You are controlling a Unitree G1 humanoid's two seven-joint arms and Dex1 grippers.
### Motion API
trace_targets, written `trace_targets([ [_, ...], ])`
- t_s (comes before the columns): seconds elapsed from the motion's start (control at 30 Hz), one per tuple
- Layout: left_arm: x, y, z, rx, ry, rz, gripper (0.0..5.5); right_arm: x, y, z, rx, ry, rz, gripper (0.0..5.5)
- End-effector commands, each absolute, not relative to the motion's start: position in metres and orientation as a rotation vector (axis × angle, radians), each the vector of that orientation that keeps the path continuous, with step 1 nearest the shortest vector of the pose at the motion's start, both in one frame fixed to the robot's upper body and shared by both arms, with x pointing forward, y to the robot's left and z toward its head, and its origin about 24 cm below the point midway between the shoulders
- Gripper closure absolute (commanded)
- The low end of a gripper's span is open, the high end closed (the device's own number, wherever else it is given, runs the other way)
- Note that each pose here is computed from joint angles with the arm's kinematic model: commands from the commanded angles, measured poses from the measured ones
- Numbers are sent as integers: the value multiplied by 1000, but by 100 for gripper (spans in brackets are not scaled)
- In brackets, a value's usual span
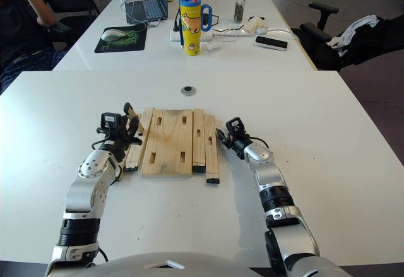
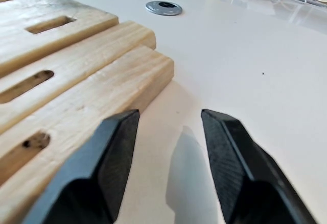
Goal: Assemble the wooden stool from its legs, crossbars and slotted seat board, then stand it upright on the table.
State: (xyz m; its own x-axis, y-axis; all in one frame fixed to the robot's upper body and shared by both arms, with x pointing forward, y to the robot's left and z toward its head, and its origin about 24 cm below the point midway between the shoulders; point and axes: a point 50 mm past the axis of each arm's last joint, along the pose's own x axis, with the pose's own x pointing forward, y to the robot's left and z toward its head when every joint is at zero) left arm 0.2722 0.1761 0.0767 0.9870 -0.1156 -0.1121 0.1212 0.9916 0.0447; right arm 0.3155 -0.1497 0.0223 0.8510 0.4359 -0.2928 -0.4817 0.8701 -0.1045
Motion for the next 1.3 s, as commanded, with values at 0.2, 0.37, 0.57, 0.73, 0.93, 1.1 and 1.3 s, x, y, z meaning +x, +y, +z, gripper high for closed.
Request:
trace_targets([
  [0.2, 282, 180, 112, 43, 9, -116, 508, 317, -155, 27, -153, 234, 439, 324],
  [0.37, 291, 177, 158, -10, -116, -180, 508, 326, -174, 45, -94, 162, 343, 324],
  [0.57, 301, 164, 197, -360, -169, -490, 508, 320, -180, 85, 525, 61, 640, 240],
  [0.73, 299, 156, 217, -596, -183, -769, 508, 315, -195, 124, 864, 15, 854, 168],
  [0.93, 297, 144, 220, -738, -114, -965, 508, 305, -205, 147, 1080, 19, 1054, 78],
  [1.1, 297, 142, 212, -805, -55, -1002, 508, 296, -199, 157, 1158, 33, 1199, 55],
  [1.3, 292, 132, 208, -862, -12, -1057, 508, 295, -187, 156, 1129, 74, 1229, 55],
])
